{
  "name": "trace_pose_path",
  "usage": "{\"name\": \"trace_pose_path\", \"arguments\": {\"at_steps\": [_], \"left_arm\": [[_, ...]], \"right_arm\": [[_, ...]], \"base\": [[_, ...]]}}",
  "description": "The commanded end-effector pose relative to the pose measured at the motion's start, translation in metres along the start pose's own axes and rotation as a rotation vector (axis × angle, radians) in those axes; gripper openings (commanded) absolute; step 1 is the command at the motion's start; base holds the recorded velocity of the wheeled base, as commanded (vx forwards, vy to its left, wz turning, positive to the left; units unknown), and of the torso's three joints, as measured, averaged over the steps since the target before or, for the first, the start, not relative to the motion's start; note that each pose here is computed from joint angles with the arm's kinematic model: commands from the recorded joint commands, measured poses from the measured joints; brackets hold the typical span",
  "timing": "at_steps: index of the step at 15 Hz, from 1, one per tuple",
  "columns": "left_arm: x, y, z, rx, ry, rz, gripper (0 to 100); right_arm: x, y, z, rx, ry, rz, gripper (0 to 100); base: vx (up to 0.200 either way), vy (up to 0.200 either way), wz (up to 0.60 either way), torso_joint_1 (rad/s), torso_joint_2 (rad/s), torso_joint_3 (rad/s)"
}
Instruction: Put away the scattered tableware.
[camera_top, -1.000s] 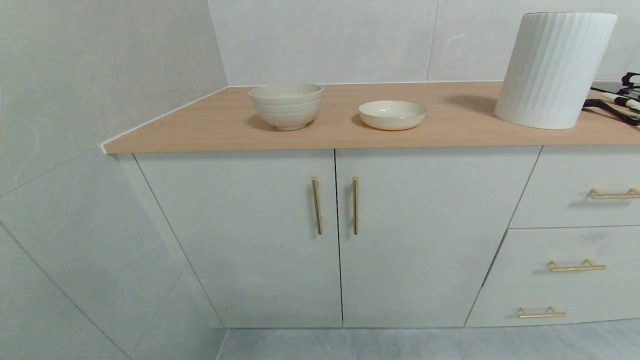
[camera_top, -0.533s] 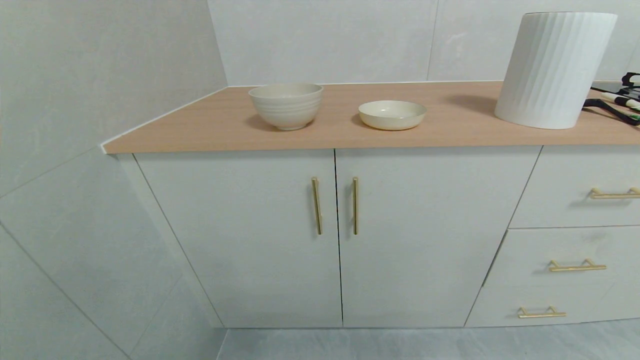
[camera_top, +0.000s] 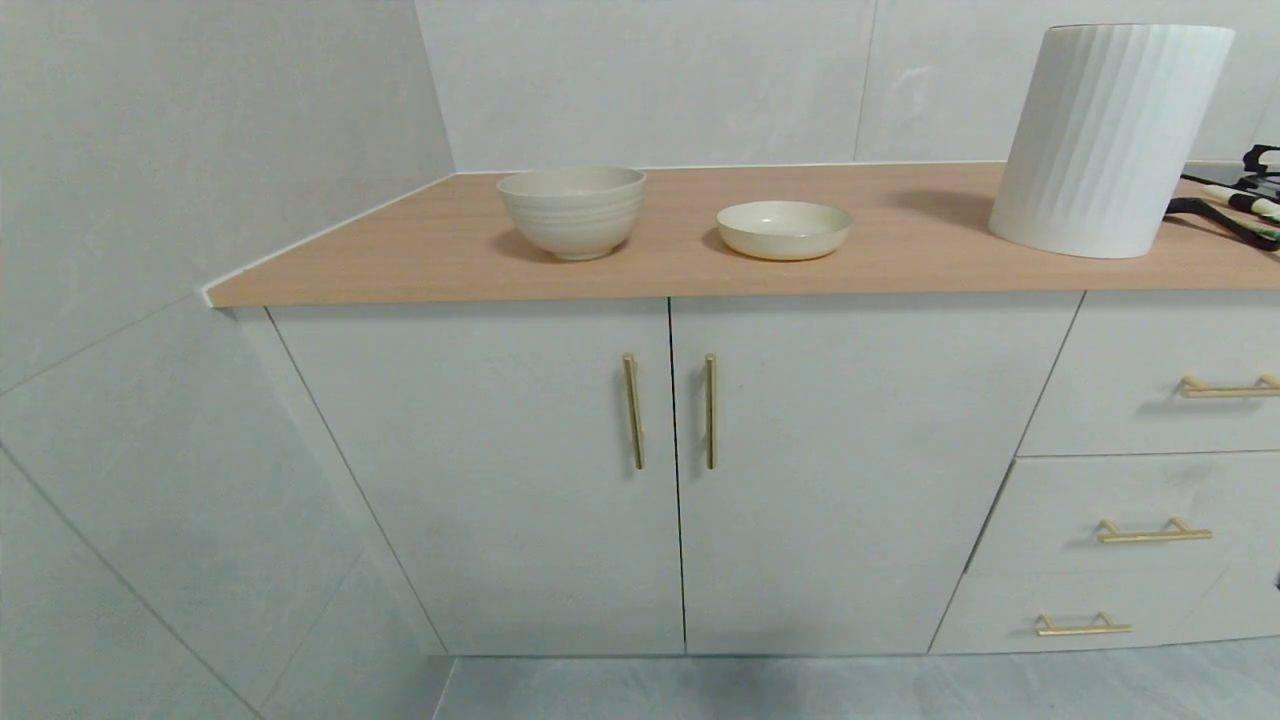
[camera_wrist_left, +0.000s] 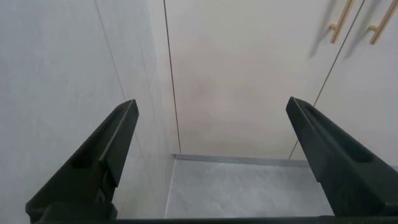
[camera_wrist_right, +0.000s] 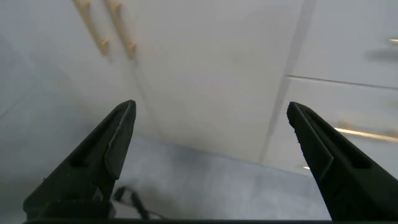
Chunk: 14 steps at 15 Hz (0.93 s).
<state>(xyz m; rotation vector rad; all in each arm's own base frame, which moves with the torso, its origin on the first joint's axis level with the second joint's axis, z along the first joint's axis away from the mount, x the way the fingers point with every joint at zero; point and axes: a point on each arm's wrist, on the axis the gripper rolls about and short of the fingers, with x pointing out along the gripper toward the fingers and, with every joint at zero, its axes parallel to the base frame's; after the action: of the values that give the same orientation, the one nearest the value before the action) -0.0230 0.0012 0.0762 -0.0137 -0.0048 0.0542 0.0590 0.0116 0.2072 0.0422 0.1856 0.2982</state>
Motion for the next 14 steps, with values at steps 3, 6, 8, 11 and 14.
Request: {"name": "trace_pose_path", "arguments": {"at_steps": [3,6,8,11,14], "left_arm": [[0.0,0.0,0.0,0.0,0.0,0.001,100],[0.0,0.0,0.0,0.0,0.0,0.001,100],[0.0,0.0,0.0,0.0,0.0,0.001,100],[0.0,0.0,0.0,0.0,0.0,0.001,100],[0.0,0.0,0.0,-0.002,0.0,0.001,100]], "right_arm": [[0.191,0.042,0.029,-0.022,0.267,0.286,100],[0.235,0.079,0.036,0.028,0.281,0.377,100],[0.25,0.092,0.038,0.036,0.278,0.403,100],[0.279,0.118,0.022,0.035,0.327,0.443,100],[0.302,0.129,0.007,0.087,0.272,0.462,100]], "base": [[0.0,0.0,0.0,0.0,0.0,0.0],[0.0,0.0,0.0,0.0,0.0,0.0],[0.0,0.0,0.0,0.0,0.0,0.0],[0.0,0.0,0.0,0.0,0.0,0.0],[0.0,0.0,0.0,0.0,0.0,0.0]]}}
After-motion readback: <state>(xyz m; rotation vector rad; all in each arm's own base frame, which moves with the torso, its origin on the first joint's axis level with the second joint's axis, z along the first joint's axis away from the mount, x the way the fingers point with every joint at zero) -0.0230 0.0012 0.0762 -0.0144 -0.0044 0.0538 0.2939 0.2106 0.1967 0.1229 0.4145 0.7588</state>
